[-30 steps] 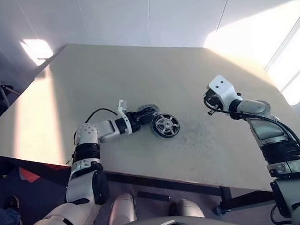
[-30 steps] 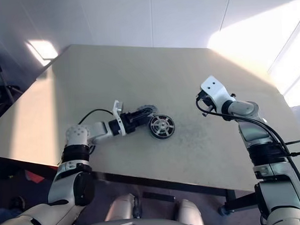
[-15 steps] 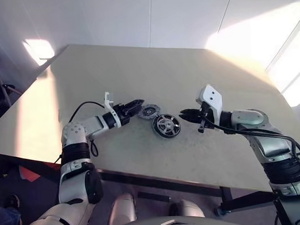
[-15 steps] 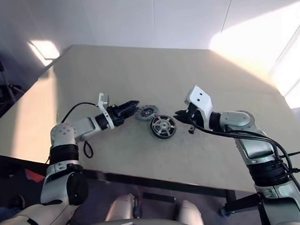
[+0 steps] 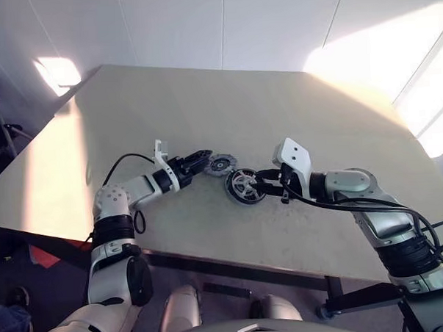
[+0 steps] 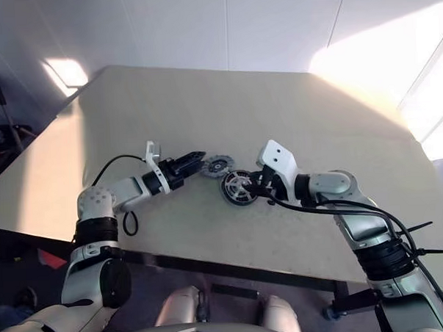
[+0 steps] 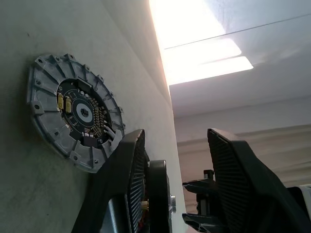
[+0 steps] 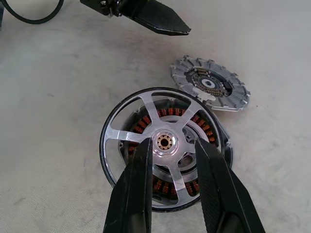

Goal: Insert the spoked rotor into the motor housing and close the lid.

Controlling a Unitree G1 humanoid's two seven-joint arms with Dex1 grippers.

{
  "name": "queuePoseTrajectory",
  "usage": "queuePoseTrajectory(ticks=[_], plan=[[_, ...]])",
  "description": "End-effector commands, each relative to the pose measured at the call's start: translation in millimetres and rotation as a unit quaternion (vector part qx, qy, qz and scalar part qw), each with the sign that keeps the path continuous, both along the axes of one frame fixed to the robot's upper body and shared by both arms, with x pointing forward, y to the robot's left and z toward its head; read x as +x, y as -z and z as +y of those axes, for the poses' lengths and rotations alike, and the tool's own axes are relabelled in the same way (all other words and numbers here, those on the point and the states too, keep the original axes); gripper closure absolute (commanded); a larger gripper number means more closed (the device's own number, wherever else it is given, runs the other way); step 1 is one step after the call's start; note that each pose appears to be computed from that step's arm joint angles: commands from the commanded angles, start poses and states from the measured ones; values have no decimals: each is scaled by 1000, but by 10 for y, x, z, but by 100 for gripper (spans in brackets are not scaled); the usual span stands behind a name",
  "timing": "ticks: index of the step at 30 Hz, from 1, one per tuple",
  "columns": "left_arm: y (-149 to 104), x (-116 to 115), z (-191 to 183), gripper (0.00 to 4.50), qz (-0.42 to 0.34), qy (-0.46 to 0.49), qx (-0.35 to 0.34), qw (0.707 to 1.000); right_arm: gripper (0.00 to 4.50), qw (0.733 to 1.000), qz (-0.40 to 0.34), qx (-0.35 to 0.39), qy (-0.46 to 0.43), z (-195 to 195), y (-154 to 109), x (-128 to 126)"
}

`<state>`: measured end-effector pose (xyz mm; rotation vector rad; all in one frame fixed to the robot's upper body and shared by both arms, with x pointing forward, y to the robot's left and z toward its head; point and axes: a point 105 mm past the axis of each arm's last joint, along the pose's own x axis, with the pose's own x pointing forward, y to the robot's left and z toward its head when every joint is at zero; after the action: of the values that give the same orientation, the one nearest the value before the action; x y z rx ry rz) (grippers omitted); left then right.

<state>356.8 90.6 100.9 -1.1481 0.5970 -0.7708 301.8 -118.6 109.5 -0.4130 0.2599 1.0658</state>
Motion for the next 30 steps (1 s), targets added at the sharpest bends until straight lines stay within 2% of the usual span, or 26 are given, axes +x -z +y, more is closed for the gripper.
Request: queuePoseTrajectory(ticks=[1, 19, 20, 23, 30], plan=[[-71, 26, 33, 230, -18, -8, 6, 1000, 300, 1000, -19, 12, -12, 59, -126, -9], [-75, 40, 80, 230, -25, -17, 25, 999, 300, 1000, 22, 22, -3, 107, 69, 31], [-73, 38, 77, 230, -25, -16, 26, 999, 340, 999, 22, 24, -4, 105, 59, 29], [-60, 31, 69, 230, -25, -16, 30, 999, 415, 999, 10, 30, -4, 98, -18, 53], [-43, 38, 63, 230, -23, -17, 34, 999, 415, 999, -32, 45, -2, 131, -276, 135]])
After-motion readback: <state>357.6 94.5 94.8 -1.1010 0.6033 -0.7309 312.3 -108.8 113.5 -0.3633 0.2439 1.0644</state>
